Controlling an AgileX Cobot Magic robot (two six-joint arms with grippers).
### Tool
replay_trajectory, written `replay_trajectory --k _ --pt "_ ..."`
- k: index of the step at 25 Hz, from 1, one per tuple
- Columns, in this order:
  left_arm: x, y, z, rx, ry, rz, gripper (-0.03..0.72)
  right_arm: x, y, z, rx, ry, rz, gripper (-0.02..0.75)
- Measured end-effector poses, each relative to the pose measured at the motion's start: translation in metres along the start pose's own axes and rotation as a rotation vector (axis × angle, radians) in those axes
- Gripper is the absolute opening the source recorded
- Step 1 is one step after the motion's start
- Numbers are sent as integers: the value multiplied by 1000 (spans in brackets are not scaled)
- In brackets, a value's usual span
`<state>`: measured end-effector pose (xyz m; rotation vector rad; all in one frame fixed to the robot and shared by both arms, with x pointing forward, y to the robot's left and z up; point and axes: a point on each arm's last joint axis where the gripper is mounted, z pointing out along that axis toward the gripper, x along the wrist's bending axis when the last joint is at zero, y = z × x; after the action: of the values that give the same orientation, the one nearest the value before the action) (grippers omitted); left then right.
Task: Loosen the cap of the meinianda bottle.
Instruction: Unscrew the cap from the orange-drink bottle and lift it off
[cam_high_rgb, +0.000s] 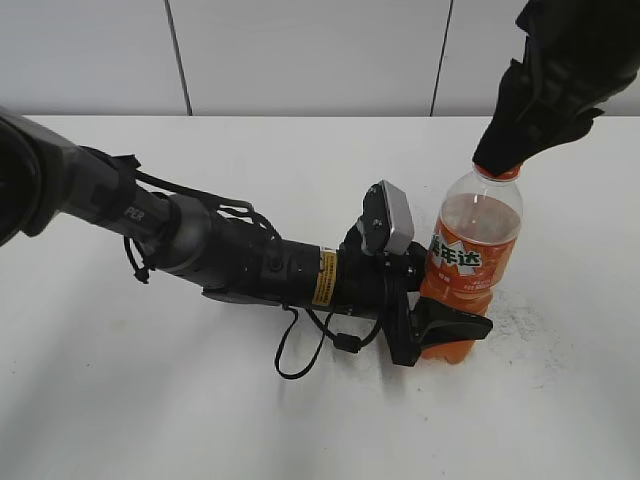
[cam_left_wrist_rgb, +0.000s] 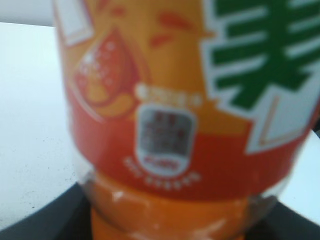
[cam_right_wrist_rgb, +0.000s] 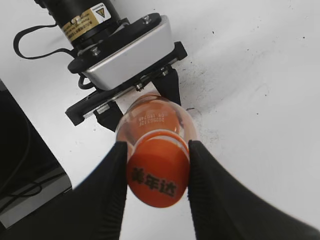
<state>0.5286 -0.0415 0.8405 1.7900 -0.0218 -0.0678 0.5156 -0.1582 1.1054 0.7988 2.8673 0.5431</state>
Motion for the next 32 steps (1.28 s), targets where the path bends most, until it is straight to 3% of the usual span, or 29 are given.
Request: replay_trajectory --k 18,32 --pt "0 0 0 2 -4 4 475 1 -1 -2 1 3 -228 269" --pt "0 0 0 3 -6 3 475 10 -5 -26 -48 -41 -195 264"
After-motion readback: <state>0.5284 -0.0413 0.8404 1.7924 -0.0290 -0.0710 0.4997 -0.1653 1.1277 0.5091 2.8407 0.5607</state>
